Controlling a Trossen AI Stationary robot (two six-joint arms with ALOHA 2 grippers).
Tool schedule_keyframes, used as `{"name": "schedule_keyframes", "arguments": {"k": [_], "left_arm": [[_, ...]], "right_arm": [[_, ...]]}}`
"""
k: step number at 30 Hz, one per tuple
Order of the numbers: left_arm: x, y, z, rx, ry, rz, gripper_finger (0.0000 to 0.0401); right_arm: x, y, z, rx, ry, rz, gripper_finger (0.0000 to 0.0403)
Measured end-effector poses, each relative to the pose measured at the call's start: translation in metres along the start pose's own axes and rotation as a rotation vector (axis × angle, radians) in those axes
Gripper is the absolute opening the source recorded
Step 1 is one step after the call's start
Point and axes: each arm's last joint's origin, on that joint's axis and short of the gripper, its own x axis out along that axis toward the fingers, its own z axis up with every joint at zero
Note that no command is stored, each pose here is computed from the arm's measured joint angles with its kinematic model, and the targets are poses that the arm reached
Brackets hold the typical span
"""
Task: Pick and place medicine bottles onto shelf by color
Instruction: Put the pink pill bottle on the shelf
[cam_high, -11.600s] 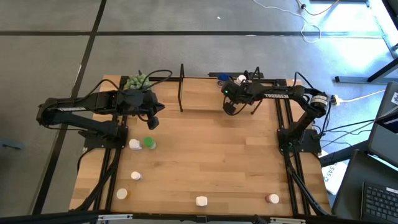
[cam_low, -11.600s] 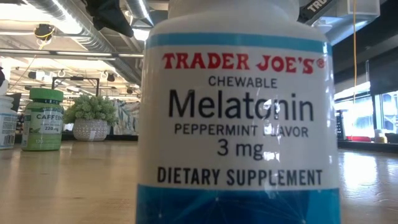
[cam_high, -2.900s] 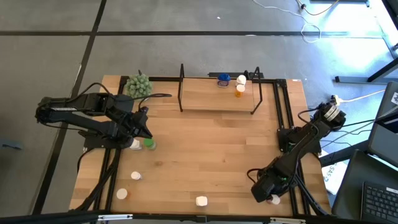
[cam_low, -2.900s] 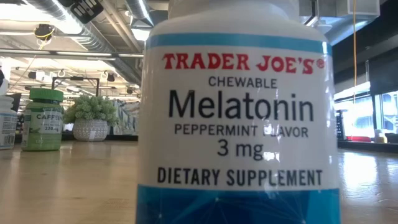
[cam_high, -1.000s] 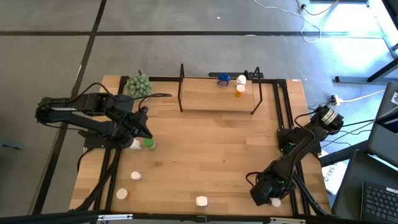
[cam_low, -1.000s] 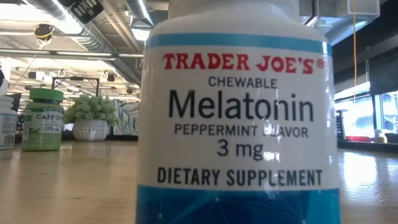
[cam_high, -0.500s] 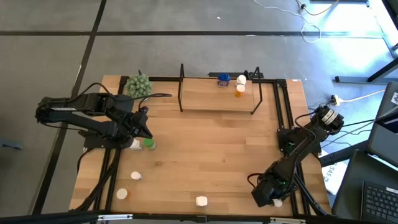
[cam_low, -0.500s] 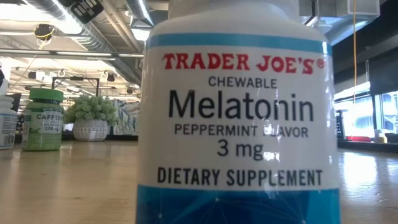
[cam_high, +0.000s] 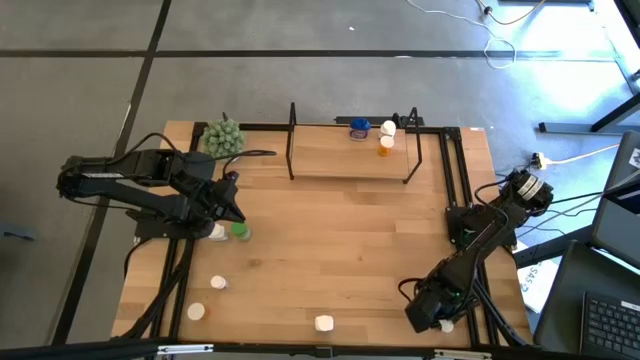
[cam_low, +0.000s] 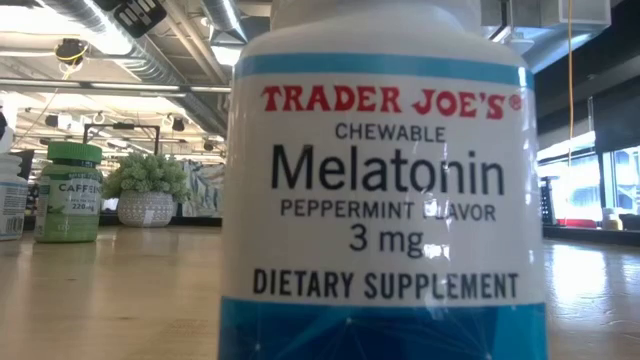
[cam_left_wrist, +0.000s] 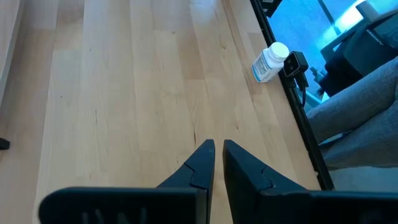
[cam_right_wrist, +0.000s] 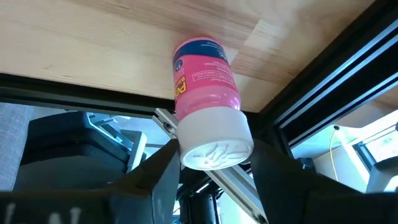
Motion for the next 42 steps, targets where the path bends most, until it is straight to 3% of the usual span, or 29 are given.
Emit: {"name": "schedule_keyframes", "arguments": {"k": [8,23,42], "left_arm": [[0.0,0.0,0.0,0.0,0.0,0.0,0.0027],[0.0,0.001,0.0,0.001,-0.003,0.027,0.0027],[0.0,0.002,0.0,0.008,-0.006,0.065,0.0027]], "right_arm": [[-0.003,0.003,0.003,0.004,0.0,0.014,0.017],[-0.033,0.022,0.033,-0.106,-0.017,0.128,0.0173],[-0.132,0.034,0.06,-0.205,-0.204,0.136,0.0173]]}}
